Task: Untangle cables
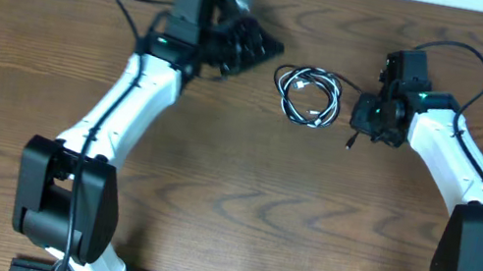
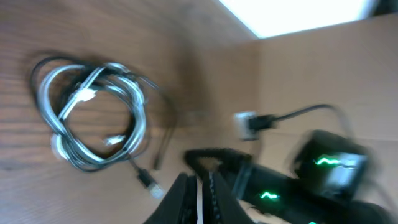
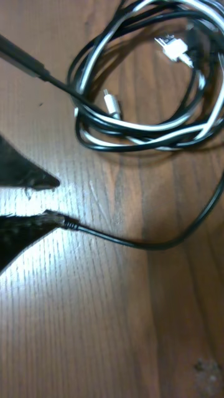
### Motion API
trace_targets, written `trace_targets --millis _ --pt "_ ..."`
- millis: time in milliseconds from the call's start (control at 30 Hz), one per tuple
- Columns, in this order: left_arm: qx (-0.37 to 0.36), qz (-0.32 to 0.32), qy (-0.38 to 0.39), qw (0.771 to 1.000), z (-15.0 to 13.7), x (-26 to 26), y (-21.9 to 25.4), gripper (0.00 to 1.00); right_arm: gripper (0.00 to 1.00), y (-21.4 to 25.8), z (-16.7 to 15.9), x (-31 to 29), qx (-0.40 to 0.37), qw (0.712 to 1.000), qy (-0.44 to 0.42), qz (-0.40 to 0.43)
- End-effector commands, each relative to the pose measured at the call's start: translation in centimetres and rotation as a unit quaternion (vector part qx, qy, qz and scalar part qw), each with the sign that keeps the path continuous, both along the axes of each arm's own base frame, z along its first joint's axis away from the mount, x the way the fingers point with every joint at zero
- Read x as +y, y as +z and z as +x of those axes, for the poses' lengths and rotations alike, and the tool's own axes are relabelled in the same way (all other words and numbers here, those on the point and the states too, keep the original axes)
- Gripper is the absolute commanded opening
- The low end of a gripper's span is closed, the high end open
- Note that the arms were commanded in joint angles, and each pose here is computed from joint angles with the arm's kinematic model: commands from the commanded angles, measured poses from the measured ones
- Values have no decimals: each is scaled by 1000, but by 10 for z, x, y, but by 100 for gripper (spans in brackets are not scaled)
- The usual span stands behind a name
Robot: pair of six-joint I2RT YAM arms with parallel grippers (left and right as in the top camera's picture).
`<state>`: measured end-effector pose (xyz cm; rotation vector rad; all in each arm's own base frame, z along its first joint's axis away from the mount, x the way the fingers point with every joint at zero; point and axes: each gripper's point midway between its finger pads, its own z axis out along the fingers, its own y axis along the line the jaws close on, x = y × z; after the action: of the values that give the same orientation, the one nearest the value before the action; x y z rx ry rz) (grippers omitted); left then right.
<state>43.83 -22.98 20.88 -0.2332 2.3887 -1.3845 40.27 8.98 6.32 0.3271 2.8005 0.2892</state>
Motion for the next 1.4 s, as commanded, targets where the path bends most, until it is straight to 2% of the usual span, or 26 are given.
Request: trace_targets --millis 0,67,367,733,967,1033,1133,1200,1300,1367 --pt "-64 146 43 986 10 5 -28 24 22 2 3 -8 -1 1000 2 23" --pt "-69 181 47 980 10 -3 -41 34 25 3 4 -9 -2 999 7 33" --pt "-50 319 102 941 28 -3 -136 46 36 3 3 -10 -2 999 16 31" --pt "-28 329 78 941 29 -18 -203 48 37 4 6 -10 -9 999 16 32" --pt "-27 330 72 941 26 -24 -213 47 37 4 6 -10 -8 999 17 31" --pt "-27 331 67 941 24 -28 -214 42 37 4 6 -10 -8 999 16 32" --pt "-21 335 52 940 13 -37 -217 19 39 4 4 -10 -6 999 24 28" --pt "-21 337 44 940 9 -42 -218 8 40 3 2 -11 -2 999 32 25" --pt "-29 340 27 940 5 -46 -217 7 40 2 0 -11 1 999 35 24" --pt "-37 318 3 947 2 -53 -199 7 39 1 -2 -10 6 999 36 26"
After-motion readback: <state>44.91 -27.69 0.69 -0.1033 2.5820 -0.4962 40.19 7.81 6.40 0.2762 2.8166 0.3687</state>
